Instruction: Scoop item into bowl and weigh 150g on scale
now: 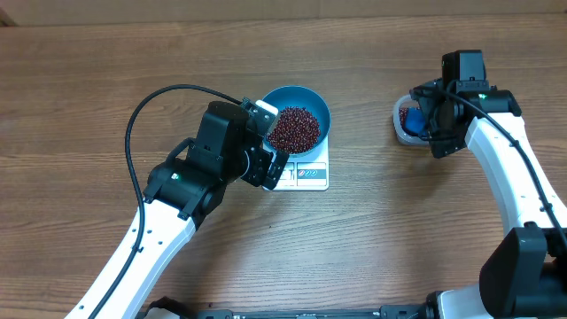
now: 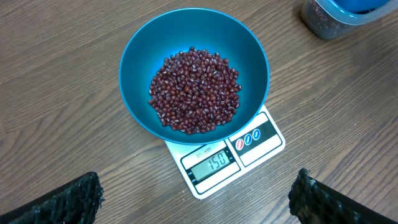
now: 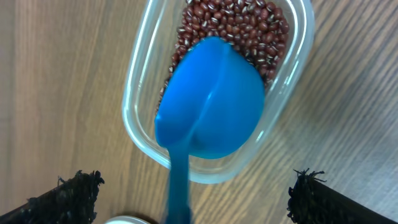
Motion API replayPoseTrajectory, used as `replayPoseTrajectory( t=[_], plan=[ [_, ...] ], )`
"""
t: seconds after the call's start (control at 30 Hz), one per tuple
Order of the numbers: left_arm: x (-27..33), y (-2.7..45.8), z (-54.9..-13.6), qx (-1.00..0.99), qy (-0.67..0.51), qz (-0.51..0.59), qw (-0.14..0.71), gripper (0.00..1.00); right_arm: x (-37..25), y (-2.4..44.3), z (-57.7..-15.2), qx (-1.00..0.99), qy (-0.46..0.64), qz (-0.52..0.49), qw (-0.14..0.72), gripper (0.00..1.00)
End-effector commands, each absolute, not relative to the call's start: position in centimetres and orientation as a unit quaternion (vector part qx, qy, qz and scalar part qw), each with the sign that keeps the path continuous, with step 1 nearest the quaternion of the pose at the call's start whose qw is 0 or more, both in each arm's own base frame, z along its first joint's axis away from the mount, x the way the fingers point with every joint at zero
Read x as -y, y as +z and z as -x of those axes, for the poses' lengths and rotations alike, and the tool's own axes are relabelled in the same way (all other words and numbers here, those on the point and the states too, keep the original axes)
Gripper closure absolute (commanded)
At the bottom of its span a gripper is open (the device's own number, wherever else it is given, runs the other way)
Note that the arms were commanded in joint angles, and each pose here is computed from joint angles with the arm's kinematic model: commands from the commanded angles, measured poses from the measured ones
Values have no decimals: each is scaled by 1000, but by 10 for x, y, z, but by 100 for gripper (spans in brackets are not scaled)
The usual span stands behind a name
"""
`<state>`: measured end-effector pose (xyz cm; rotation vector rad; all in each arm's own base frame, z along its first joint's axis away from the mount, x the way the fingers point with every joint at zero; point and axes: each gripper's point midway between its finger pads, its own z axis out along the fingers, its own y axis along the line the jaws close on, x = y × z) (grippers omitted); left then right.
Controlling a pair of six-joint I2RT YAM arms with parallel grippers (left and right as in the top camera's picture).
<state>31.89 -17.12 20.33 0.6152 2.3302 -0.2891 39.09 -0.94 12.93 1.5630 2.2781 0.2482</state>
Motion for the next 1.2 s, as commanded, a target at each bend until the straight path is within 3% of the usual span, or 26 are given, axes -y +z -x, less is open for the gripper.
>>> replayPoseTrajectory(
  t=[0.0, 0.47, 0.87, 1.17],
  plan=[
    [170, 204, -320, -898, -108, -242, 352, 1, 10, 140, -391, -828, 83, -519, 196, 0],
    [170, 204, -320, -898, -108, -242, 352, 0, 16, 208, -397, -885, 55, -379, 265, 0],
    [170, 204, -320, -898, -108, -242, 352, 0, 17, 282, -355, -966, -32, -99, 237, 0],
    [170, 204, -320, -898, -108, -242, 352, 1, 19, 297, -350, -966, -40, -82, 243, 0]
  ],
)
